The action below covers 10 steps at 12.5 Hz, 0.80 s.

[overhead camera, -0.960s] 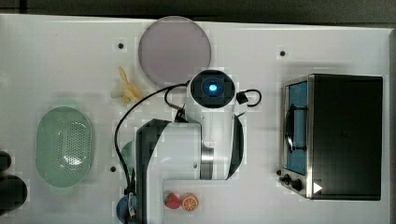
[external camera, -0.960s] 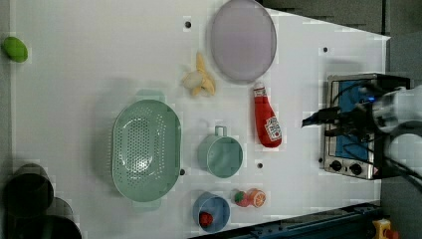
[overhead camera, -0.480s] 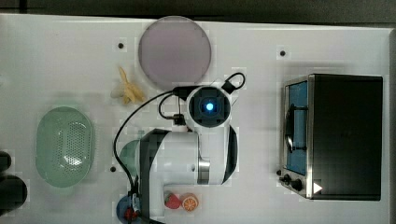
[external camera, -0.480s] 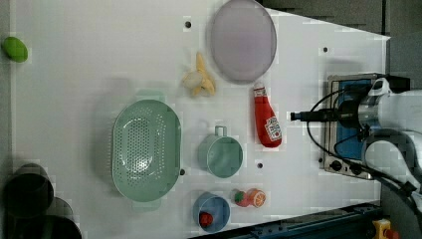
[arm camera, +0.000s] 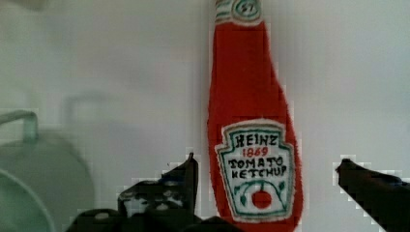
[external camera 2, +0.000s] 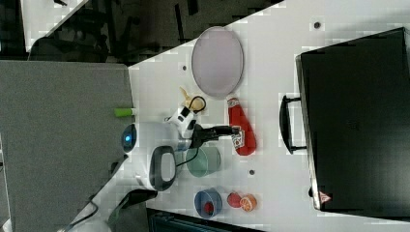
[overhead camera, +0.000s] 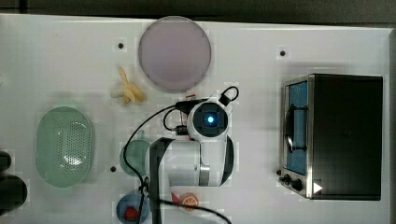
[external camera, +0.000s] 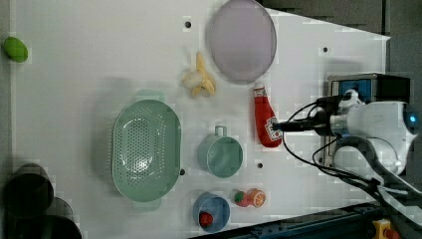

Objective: Pick Ketchup from the table and place it in strainer.

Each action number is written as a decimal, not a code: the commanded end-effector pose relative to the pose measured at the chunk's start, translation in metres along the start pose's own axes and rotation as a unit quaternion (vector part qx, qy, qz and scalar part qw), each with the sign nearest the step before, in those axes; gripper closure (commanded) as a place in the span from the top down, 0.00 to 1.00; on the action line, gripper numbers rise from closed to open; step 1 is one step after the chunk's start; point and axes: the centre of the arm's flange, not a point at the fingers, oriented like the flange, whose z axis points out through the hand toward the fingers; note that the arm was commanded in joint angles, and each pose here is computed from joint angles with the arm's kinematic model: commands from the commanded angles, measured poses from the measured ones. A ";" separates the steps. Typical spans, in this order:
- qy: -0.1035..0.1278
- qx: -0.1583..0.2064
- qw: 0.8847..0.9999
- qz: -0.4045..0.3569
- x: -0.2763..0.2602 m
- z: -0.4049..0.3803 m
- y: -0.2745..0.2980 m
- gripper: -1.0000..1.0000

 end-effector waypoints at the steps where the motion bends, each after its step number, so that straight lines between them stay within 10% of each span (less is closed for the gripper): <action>1: 0.012 0.001 1.000 -0.018 -0.001 0.031 0.006 1.00; 5: 0.009 0.005 1.000 -0.015 -0.007 0.068 0.007 0.96; 8: 0.019 0.003 1.000 -0.015 -0.002 0.065 0.007 0.63; 10: 0.030 -0.001 0.999 -0.013 0.000 0.049 0.008 0.63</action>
